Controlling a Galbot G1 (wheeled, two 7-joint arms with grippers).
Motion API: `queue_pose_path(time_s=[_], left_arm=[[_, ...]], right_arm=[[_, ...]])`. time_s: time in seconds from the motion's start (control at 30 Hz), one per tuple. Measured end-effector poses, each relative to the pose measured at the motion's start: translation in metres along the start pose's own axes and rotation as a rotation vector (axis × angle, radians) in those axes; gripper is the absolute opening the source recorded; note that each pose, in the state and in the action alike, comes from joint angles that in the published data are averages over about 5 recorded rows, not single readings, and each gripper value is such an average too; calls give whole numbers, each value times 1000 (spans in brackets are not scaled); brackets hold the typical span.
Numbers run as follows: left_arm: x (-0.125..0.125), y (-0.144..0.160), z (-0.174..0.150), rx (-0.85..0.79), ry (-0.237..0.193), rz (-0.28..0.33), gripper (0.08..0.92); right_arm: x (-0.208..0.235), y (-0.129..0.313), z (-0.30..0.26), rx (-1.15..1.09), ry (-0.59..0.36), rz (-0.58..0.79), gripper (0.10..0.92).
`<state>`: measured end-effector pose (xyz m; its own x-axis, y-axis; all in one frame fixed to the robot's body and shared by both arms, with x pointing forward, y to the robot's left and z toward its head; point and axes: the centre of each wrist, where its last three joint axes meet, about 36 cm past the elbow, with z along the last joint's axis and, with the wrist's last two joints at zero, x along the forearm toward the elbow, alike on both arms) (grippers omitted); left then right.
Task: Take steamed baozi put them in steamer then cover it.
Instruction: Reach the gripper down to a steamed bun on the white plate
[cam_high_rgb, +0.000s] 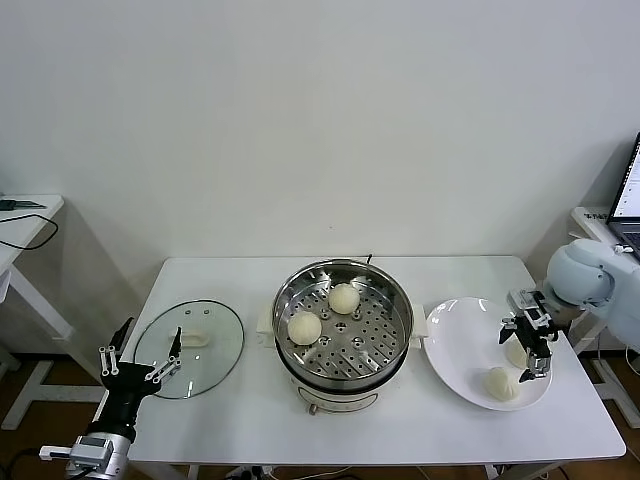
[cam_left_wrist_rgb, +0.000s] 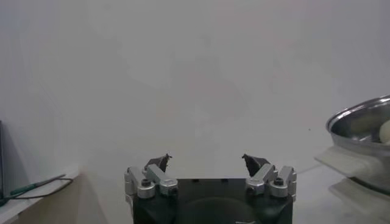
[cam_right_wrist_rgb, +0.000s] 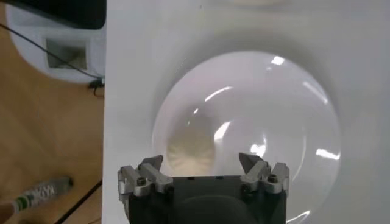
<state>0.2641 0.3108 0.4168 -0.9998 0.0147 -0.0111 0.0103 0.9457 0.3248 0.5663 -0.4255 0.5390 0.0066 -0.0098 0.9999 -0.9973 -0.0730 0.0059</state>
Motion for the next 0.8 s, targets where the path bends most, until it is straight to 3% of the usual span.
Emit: queue_pose_path(time_s=[0.8], left_arm=[[-2,-3,6,0,12,4,823]], right_arm=[[-67,-2,3,4,-1,-38,823]])
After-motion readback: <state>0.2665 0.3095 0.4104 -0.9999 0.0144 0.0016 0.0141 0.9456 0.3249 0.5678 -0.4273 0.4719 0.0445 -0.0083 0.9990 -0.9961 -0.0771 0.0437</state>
